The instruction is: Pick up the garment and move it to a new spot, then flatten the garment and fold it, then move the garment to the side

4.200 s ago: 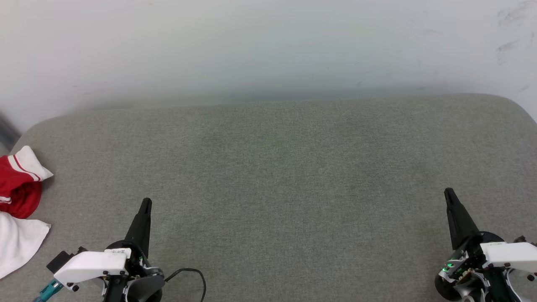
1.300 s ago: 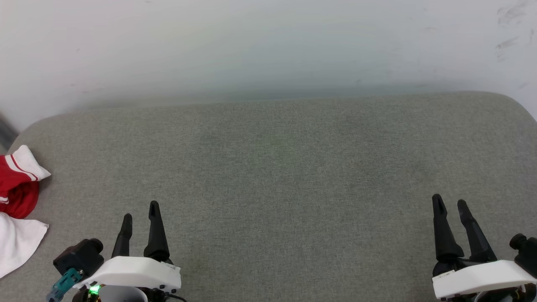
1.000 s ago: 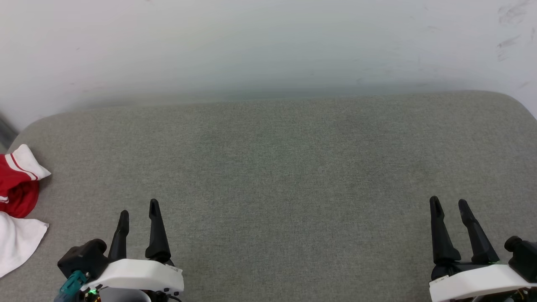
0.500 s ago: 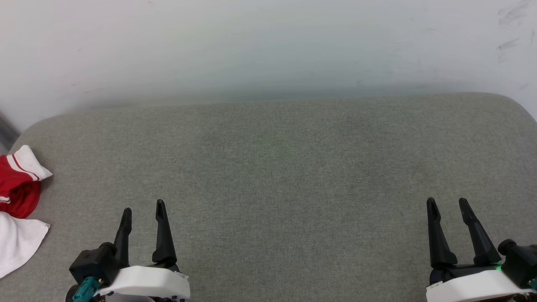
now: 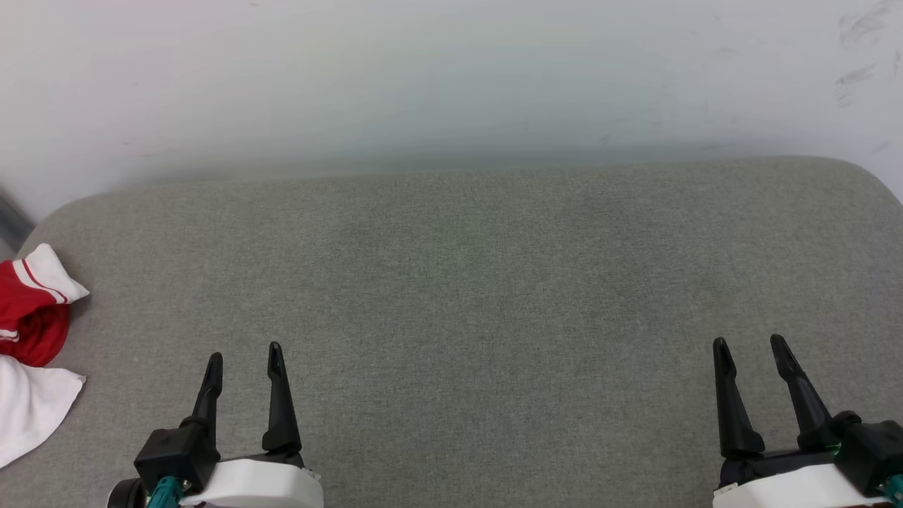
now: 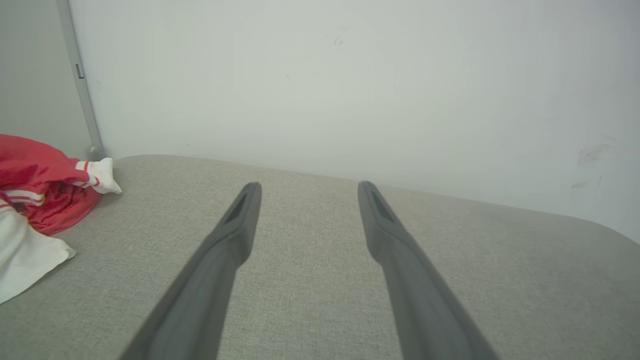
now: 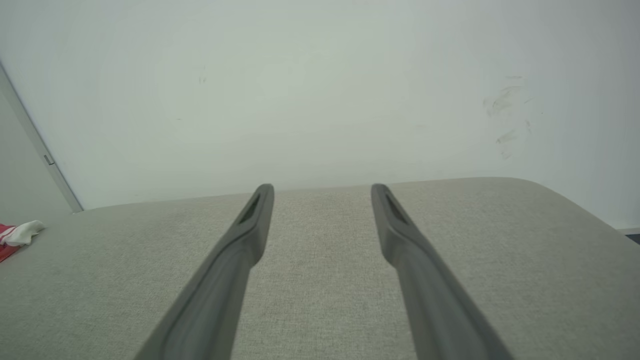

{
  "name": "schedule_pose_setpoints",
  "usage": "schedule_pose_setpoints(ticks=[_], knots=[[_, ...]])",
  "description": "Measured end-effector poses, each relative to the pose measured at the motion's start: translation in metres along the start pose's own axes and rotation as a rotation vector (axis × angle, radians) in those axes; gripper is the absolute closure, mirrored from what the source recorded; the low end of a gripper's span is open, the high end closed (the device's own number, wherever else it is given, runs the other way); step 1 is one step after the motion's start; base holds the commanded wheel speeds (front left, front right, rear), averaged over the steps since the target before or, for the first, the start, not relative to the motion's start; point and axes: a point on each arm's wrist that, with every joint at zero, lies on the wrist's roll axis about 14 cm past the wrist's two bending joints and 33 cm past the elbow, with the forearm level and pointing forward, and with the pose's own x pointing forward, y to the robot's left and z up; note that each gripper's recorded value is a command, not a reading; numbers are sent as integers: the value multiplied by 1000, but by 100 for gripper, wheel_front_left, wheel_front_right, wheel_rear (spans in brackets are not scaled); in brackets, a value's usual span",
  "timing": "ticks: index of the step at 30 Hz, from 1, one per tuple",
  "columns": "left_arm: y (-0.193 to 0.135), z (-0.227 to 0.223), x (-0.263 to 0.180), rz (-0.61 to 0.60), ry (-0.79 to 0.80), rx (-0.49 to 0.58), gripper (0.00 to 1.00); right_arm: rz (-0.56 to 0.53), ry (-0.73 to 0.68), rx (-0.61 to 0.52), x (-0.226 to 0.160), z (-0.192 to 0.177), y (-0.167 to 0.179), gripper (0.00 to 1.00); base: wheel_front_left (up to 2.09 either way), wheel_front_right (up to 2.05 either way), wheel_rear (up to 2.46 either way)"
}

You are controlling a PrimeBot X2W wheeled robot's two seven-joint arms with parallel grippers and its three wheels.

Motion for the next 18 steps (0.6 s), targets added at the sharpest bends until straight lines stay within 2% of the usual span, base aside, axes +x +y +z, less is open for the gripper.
schedule_pose_setpoints(ticks=[18], knots=[[-2, 0, -4, -24, -27, 107, 0, 9, -20, -81, -5, 3, 0, 0, 0, 0, 0]])
